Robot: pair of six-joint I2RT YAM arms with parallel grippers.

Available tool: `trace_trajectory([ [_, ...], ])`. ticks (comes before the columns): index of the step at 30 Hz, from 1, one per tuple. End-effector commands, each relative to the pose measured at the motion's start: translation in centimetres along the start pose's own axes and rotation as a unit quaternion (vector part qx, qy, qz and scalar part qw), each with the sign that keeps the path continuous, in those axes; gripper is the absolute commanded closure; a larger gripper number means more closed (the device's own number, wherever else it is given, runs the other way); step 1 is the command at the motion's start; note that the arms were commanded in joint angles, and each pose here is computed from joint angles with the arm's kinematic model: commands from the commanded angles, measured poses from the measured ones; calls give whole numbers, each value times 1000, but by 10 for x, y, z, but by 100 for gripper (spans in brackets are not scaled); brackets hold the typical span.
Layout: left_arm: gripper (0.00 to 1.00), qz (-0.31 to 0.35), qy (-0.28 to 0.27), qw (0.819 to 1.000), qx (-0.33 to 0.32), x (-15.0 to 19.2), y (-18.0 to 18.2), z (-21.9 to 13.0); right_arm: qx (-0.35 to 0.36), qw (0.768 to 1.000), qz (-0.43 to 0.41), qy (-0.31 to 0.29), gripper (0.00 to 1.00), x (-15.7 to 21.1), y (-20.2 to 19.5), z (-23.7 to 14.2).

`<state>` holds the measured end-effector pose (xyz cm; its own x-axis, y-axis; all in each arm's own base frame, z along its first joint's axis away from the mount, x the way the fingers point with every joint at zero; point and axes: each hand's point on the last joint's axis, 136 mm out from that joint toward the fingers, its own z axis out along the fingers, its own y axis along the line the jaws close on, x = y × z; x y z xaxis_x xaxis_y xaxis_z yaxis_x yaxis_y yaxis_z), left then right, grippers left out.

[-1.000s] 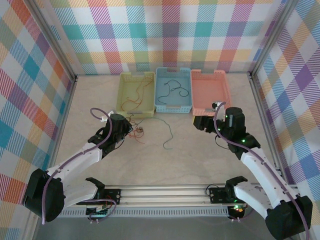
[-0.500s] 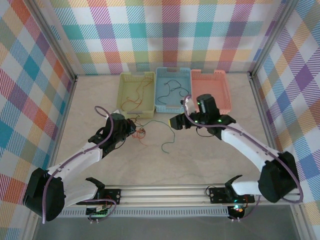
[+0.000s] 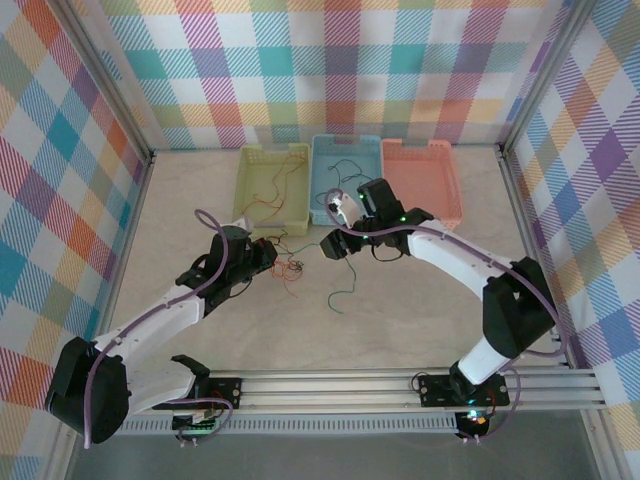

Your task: Untangle the cables

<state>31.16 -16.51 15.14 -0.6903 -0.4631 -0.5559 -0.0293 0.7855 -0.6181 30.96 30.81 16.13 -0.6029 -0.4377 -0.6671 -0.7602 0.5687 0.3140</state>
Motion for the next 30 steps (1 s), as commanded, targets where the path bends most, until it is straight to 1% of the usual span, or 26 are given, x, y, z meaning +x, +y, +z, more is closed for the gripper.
trace_trajectory([
  [1, 100, 11, -31, 999, 35, -22, -21, -11, -35, 999, -19, 27, 34, 6, 17, 10],
  [4, 100, 12, -32, 999, 36, -22, -21, -13, -23, 999, -21, 39, 38, 6, 15, 17],
  [5, 100, 12, -33, 999, 37, -22, -22, -13, -20, 999, -21, 42, 41, 6, 14, 18],
  [7, 100, 12, -35, 999, 39, -23, -23, -15, -17, 998, -40, 45, 53, 5, 14, 18],
  [10, 100, 13, -36, 999, 37, -23, -22, -16, -9, 999, -43, 26, 80, -4, 16, 10],
  [12, 100, 11, -37, 999, 33, -24, -21, -16, -4, 999, -44, -2, 90, -13, 20, -2],
  [14, 100, 11, -37, 999, 32, -25, -21, -16, -4, 998, -45, -32, 97, -20, 26, -15],
  [15, 97, 11, -35, 999, 32, -24, -21, -15, -3, 998, -50, -46, 99, -22, 29, -22],
  [17, 85, 8, -34, 999, 30, -24, -20, -14, 4, 997, -56, -57, 100, -20, 30, -30],
  [18, 81, 7, -32, 999, 30, -23, -20, -14, 11, 997, -57, -56, 100, -16, 29, -33],
  [20, 69, 6, -29, 999, 30, -22, -20, -13, 20, 997, -57, -46, 100, -7, 26, -34],
  [22, 53, 7, -27, 999, 31, -22, -21, -12, 32, 998, -48, -31, 100, 6, 20, -33],
  [23, 49, 7, -27, 999, 33, -21, -21, -12, 38, 998, -41, -27, 100, 10, 17, -32],
  [25, 39, 10, -23, 999, 44, -20, -25, -12, 42, 998, -30, -28, 100, 19, 14, -28],
  [28, 30, 15, -17, 997, 67, -18, -33, -12, 28, 999, -18, -38, 100, 25, 18, -25],
  [30, 26, 19, -13, 997, 79, -17, -38, -12, 23, 999, -15, -40, 100, 26, 19, -25],
])
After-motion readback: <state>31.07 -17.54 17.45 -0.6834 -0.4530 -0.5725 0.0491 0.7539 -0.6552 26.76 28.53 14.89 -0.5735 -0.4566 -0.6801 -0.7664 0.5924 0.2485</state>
